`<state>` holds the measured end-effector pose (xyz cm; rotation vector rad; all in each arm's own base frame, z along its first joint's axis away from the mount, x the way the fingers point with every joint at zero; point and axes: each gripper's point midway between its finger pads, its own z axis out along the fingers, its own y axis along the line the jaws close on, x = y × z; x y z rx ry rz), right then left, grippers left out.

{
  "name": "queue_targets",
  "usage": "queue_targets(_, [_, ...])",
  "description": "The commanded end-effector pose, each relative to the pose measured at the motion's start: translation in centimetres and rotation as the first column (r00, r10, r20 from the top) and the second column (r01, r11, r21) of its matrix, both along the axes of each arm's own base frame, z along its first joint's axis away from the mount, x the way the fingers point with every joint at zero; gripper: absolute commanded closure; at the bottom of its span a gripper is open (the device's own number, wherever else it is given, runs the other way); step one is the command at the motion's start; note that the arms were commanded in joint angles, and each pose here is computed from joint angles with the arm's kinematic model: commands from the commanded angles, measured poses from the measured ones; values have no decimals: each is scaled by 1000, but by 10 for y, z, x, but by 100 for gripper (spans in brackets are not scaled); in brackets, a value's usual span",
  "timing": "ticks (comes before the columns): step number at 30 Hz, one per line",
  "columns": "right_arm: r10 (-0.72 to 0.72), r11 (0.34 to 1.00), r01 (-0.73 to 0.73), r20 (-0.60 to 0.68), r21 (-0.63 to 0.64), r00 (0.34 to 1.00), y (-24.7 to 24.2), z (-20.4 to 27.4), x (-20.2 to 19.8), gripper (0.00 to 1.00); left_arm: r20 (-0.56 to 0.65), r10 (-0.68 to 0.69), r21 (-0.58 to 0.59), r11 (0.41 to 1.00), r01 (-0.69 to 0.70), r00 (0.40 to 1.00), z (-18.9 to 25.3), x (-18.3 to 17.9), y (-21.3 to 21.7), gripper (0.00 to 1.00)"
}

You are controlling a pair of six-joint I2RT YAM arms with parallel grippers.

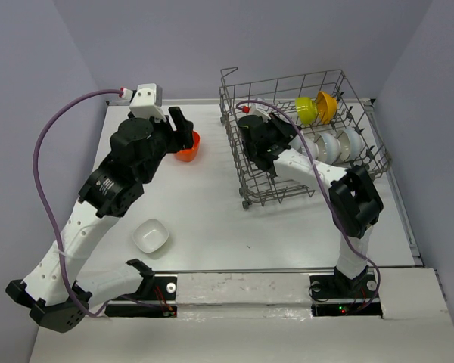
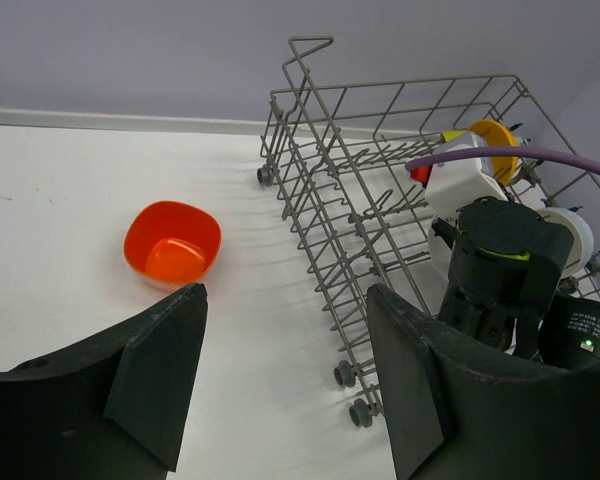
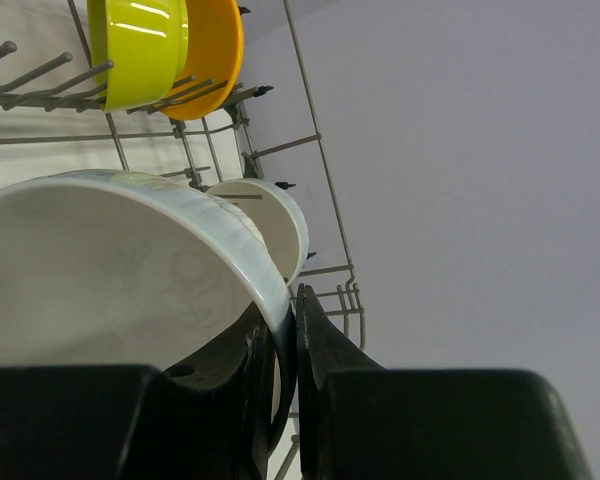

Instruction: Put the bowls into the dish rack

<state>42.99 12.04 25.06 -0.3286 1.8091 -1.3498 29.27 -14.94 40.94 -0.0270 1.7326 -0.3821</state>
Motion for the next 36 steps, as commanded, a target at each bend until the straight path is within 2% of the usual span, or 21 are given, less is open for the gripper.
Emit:
queue_targets(1, [-78, 997, 76, 63, 28, 995, -18, 21, -4, 99, 27, -6, -2, 1000, 6, 1000, 4, 4, -2, 26])
queue_targets(4, [-83, 996, 81, 74, 32, 994, -20, 29, -7, 99, 25, -9, -3, 1000, 9, 1000, 3, 4, -2, 26])
queue_targets(7, [-105, 993, 106, 26, -51, 994, -26, 24, -15, 99, 22, -18, -2, 1000, 18, 1000, 3, 4, -5, 26])
queue_targets(17, [-118, 989, 117, -5, -95, 993, -29, 15, -19, 99, 16, -26, -1, 1000, 26, 1000, 3, 5, -7, 26])
queue_targets(36, [-139, 988, 141, 37, -59, 990, -31, 30, -21, 99, -18, -56, 15, 998, 56, 998, -8, 13, -20, 26])
